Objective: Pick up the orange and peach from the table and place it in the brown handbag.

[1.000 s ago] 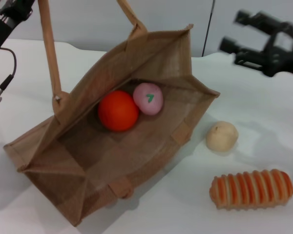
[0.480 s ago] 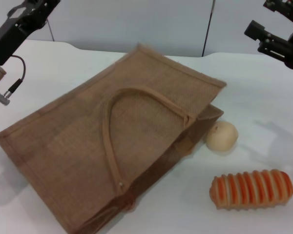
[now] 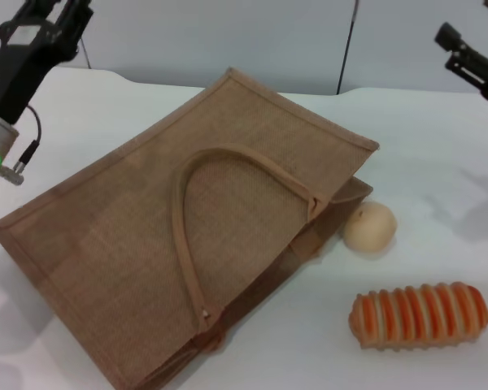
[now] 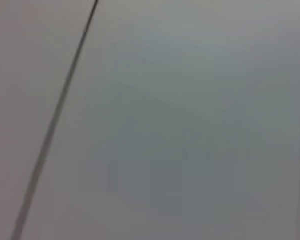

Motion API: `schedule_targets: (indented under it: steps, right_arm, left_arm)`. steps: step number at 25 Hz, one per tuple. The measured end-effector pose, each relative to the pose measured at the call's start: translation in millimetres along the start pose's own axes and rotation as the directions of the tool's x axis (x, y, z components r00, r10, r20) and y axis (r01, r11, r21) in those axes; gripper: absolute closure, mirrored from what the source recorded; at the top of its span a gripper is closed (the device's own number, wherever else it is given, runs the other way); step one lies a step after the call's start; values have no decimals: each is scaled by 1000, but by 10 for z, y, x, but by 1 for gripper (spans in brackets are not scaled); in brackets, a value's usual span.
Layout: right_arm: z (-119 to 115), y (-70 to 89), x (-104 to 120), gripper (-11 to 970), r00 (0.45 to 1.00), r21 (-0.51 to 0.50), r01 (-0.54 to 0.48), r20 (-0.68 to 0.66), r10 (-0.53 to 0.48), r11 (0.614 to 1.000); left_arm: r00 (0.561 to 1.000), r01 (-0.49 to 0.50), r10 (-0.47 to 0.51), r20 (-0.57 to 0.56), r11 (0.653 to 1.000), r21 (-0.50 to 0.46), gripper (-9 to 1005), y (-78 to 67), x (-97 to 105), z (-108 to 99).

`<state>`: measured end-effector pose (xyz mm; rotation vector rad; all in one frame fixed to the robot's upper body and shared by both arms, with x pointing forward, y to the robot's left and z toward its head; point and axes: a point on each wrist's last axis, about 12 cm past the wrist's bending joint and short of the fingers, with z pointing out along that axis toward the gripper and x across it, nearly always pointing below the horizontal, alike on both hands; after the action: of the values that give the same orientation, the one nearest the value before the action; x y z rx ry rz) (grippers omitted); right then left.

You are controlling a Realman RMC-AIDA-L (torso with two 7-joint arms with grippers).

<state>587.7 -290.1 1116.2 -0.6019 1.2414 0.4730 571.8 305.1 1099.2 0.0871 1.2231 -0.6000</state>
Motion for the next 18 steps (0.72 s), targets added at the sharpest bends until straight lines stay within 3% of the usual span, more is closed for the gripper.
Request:
schedule_targets:
  steps: [3, 8, 14, 18]
  right_arm:
    - [-77, -28, 82, 105, 999, 120, 41, 7, -42, 992]
    - [-186, -26, 184, 106, 992, 301, 123, -1, -129, 946]
    - [-290, -3, 254, 108, 987, 474, 143, -11, -157, 869]
    - [-323, 17, 276, 108, 986, 508, 150, -20, -163, 848]
  left_arm:
    - [997, -77, 78, 14, 994, -80, 485, -29, 92, -20]
    - [986, -157, 166, 20, 959, -238, 486, -62, 212, -69]
    - [987, -139, 158, 14, 905, -402, 486, 16, 263, -144]
    - [988, -135, 152, 7, 893, -430, 487, 45, 274, -192]
